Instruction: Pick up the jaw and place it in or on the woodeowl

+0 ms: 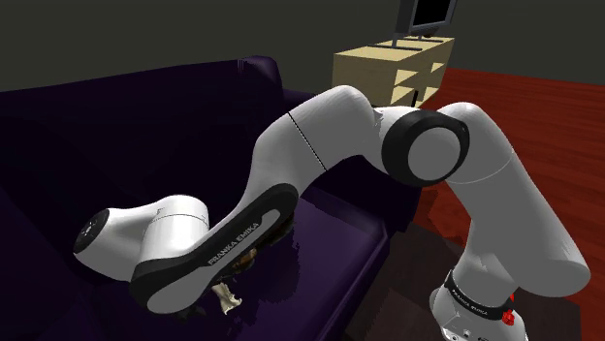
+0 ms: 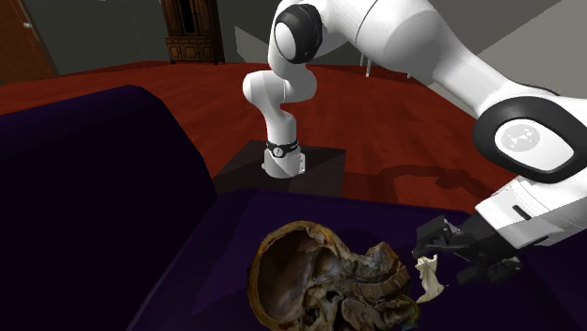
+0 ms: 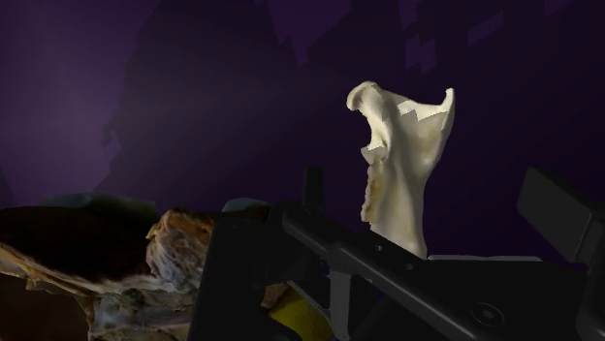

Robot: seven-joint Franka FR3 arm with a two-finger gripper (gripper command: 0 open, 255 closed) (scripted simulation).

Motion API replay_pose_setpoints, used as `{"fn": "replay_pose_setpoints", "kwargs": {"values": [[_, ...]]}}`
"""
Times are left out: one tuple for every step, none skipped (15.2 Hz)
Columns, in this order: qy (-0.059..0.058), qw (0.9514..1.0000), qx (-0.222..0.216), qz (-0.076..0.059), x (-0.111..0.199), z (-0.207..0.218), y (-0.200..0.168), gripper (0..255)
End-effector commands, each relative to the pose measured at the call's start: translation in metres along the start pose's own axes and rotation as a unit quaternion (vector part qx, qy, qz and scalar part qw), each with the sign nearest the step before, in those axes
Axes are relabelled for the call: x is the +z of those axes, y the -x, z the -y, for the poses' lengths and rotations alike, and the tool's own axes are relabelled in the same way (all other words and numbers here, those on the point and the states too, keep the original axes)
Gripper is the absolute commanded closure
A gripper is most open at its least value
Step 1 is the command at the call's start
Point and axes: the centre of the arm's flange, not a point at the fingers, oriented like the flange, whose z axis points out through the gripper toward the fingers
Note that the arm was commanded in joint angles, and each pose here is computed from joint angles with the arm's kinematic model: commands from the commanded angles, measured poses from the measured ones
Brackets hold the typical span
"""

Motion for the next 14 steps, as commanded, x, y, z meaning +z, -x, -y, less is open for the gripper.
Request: {"fn": "replay_pose_setpoints", "kwargs": {"values": [[0.0, 1.0, 0.0, 0.0, 0.0003, 0.0, 0.0, 0], [0.0, 1.0, 0.0, 0.0, 0.0003, 0.0, 0.0, 0], [0.0, 1.0, 0.0, 0.0, 0.0003, 0.0, 0.0, 0], [0.0, 1.0, 0.0, 0.0, 0.0003, 0.0, 0.0, 0], [0.0, 1.0, 0.0, 0.0, 0.0003, 0.0, 0.0, 255], [0.0, 1.0, 0.0, 0.0, 0.0003, 0.0, 0.0, 255], [0.0, 1.0, 0.0, 0.0, 0.0003, 0.0, 0.0, 255], [0.0, 1.0, 0.0, 0.0, 0.0007, -0.0002, -0.0001, 255], [0.0, 1.0, 0.0, 0.0, 0.0005, -0.0005, 0.0, 255], [0.0, 1.0, 0.0, 0.0, 0.0002, -0.0002, -0.0003, 255], [0.0, 1.0, 0.0, 0.0, 0.0005, -0.0002, -0.0006, 255], [0.0, 1.0, 0.0, 0.0, 0.0002, 0.0004, -0.0007, 255], [0.0, 1.0, 0.0, 0.0, 0.0001, 0.0001, -0.0012, 255], [0.0, 1.0, 0.0, 0.0, 0.0003, 0.0, 0.0, 255]]}}
